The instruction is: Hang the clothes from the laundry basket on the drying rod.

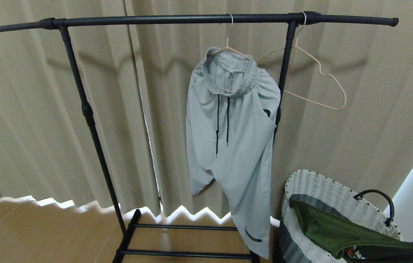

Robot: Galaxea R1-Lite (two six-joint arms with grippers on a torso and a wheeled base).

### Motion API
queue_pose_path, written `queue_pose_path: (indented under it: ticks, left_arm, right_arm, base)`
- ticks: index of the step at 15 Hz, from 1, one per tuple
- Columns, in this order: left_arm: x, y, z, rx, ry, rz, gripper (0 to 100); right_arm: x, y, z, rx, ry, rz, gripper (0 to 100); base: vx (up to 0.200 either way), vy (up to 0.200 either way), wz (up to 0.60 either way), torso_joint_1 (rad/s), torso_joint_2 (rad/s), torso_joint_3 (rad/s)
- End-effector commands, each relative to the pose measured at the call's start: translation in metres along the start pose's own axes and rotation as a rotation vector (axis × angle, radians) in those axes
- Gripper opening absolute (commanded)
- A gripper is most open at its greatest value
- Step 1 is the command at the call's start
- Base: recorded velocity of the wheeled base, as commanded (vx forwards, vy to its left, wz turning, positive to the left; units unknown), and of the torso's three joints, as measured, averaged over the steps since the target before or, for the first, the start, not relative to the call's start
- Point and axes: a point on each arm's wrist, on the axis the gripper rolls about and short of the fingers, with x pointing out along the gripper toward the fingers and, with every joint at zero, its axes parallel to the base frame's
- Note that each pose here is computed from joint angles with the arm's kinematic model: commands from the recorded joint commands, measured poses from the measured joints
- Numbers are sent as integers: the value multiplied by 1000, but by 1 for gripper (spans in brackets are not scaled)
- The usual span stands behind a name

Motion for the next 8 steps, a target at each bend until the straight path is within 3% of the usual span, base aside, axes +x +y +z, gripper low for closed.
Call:
queue_pose_path:
  ticks: [1, 8]
  left_arm:
    - [0, 0, 0, 0, -1, 0, 100]
    - [0, 0, 0, -2, -1, 0, 100]
  right_arm:
    - [-4, 0, -2, 4, -15, -7, 0]
    - [-4, 0, -1, 2, -16, 10, 0]
  base:
    - [0, 200, 0, -2, 2, 7]
    - [0, 200, 0, 2, 2, 6]
